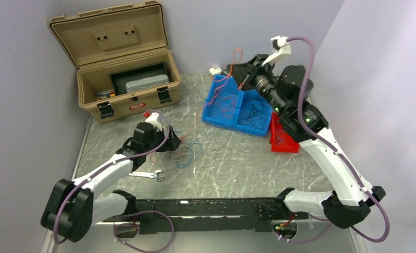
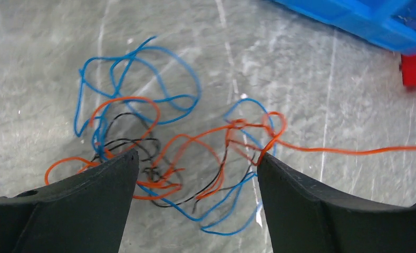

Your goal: Untangle the cables

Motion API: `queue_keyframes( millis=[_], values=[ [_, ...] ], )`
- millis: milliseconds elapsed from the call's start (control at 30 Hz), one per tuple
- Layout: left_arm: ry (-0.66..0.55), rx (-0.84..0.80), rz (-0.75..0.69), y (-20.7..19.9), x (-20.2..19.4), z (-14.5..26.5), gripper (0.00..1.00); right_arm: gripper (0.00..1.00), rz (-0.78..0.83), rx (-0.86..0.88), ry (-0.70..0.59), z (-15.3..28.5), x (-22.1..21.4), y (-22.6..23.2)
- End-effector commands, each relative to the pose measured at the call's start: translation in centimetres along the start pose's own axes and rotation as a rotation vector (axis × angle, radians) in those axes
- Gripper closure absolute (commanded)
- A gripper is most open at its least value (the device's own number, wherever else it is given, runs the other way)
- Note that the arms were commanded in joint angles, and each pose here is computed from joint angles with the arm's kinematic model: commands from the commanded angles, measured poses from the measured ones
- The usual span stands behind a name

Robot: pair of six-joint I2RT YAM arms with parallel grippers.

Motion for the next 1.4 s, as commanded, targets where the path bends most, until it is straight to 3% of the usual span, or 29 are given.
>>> queue_keyframes(
  millis=[0,133,267,333,467,667,900,1367],
  values=[
    [0.035,-0.088,0.18,0.9,-0.9,-1.4,0.15,1.0,0.06,-0.033,-0.103,1.3,5.1,0.4],
    [0.108,-0.091,0.2,1.7,-2.0,-2.9,0.24,1.0,0.086,-0.029,-0.174,1.7,8.5,1.1],
    [0.148,-0.092,0.217,2.3,-3.1,-4.0,0.45,1.0,0.118,-0.075,-0.224,1.9,11.0,0.9],
    [0.16,-0.085,0.225,2.5,-3.5,-4.2,0.49,1.0,0.128,-0.09,-0.253,2.2,12.3,0.9],
    [0.12,-0.116,0.223,2.2,-3.4,-3.6,0.49,1.0,0.141,-0.111,-0.253,2.0,12.5,0.6],
    [0.045,-0.137,0.121,0.9,-0.8,-1.8,0.46,1.0,0.127,-0.155,-0.184,-0.3,9.2,-1.3],
    [-0.003,-0.136,0.008,-1.2,1.5,0.6,0.46,1.0,0.124,-0.206,-0.109,-4.9,5.6,-4.1],
    [-0.066,-0.141,-0.041,-2.2,3.0,3.1,0.39,1.0,0.106,-0.335,0.059,-12.4,-2.5,-12.1]
  ],
)
Point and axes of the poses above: each gripper's point midway between its finger pads, its own z axis back along the fingers, its own y axis along the line the jaws close on, x = y × z, the point moved 4 cm from there along z, back along the fingers, and after that the axes turned 5 degrees about z, right-handed, at the moved point
